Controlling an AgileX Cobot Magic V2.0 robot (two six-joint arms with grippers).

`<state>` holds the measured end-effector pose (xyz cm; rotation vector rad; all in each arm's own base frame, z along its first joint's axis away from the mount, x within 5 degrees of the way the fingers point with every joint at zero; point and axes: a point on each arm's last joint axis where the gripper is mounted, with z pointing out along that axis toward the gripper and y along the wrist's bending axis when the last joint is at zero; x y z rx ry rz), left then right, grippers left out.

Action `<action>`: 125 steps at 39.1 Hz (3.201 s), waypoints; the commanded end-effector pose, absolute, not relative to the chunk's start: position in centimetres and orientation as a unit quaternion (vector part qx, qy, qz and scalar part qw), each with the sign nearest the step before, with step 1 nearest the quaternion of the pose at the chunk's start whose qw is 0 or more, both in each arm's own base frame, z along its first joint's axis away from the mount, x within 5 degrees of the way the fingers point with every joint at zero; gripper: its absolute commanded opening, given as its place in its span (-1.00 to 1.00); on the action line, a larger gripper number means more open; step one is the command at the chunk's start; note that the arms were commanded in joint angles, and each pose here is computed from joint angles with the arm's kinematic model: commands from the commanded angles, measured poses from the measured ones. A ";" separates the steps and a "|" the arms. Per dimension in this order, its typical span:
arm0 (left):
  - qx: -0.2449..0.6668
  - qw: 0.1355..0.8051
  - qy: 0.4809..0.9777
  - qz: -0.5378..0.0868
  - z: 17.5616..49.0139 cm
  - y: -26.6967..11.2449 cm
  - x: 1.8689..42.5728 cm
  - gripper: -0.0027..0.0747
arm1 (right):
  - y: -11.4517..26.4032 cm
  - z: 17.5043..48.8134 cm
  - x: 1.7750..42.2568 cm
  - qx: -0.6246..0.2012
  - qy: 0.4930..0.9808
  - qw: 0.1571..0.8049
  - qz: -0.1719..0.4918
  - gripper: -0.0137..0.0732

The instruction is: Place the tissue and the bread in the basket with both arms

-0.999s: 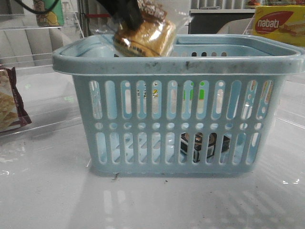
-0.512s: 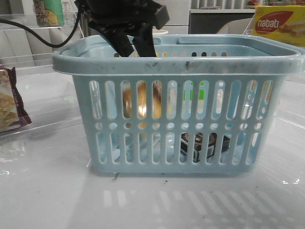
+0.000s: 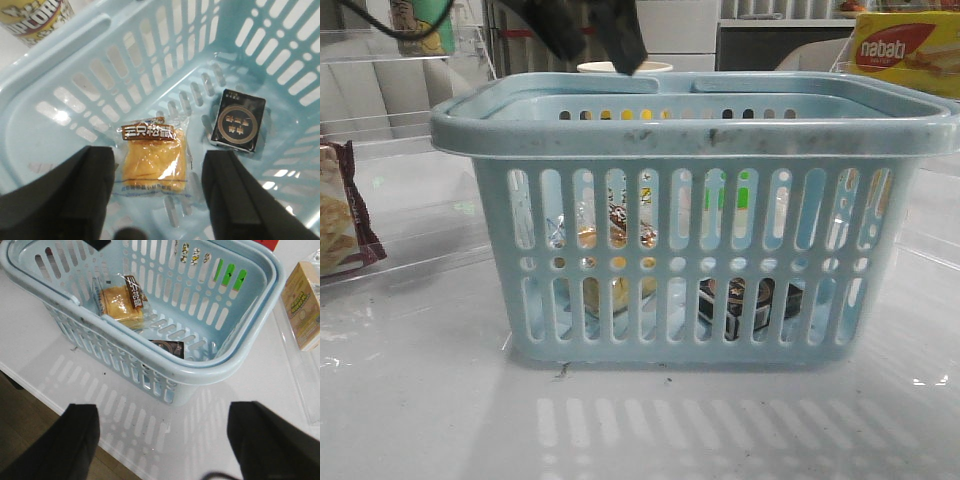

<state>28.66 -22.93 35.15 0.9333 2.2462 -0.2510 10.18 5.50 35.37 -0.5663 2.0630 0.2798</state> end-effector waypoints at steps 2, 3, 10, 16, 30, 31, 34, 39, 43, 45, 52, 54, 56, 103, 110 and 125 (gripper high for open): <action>0.343 0.422 0.830 -0.126 41.2 -20.4 25.0 0.19 | 5.5 36.8 10.4 -0.227 0.818 0.516 0.117 0.75; 0.342 0.428 0.827 -0.128 41.7 -19.7 24.3 0.19 | 5.5 36.8 10.4 -0.227 0.818 0.516 0.117 0.75; 0.328 0.445 0.821 -0.142 42.5 -16.2 19.9 0.19 | 5.5 36.8 10.4 -0.227 0.818 0.516 0.117 0.75; 0.321 0.464 0.812 -0.150 42.2 -13.3 16.3 0.19 | 5.5 36.8 10.4 -0.227 0.818 0.516 0.117 0.75; 0.318 0.478 0.804 -0.154 38.2 -8.2 10.0 0.19 | 5.5 36.8 10.4 -0.226 0.817 0.517 0.117 0.75; 0.319 0.477 0.805 -0.154 37.8 -8.0 9.7 0.19 | 5.5 36.8 10.4 -0.227 0.818 0.516 0.117 0.75; 0.318 0.479 0.803 -0.154 37.2 -7.4 9.0 0.19 | 5.5 36.8 10.3 -0.227 0.819 0.514 0.116 0.75; 0.318 0.478 0.804 -0.154 36.2 -6.9 8.4 0.19 | 5.4 36.6 10.3 -0.229 0.825 0.504 0.114 0.75; 0.318 0.478 0.804 -0.154 36.0 -6.9 8.5 0.19 | 5.4 36.3 10.1 -0.232 0.832 0.491 0.110 0.75; 0.318 0.480 0.803 -0.155 36.0 -7.0 8.5 0.19 | 5.3 36.3 10.1 -0.234 0.834 0.488 0.105 0.75; 0.317 0.484 0.800 -0.156 36.1 -7.0 8.5 0.15 | 5.0 36.0 10.1 -0.240 0.840 0.479 0.087 0.75; 0.317 0.484 0.800 -0.156 36.1 -7.0 8.5 0.04 | 5.0 36.0 10.1 -0.240 0.841 0.477 0.087 0.71; 0.317 0.484 0.800 -0.156 36.1 -7.0 8.5 -0.07 | 5.0 36.0 10.1 -0.240 0.841 0.477 0.087 0.61; 0.293 0.502 0.800 -0.151 35.4 -6.4 8.5 -0.70 | 5.0 36.0 10.1 -0.240 0.841 0.477 0.087 -0.56; 0.183 0.593 0.779 -0.094 33.2 -3.4 8.3 -0.70 | 5.0 36.0 10.1 -0.240 0.841 0.477 0.088 -0.56; 0.053 0.731 0.680 -0.015 24.1 -0.5 5.1 -0.70 | 5.0 36.0 10.1 -0.240 0.841 0.477 0.088 -0.56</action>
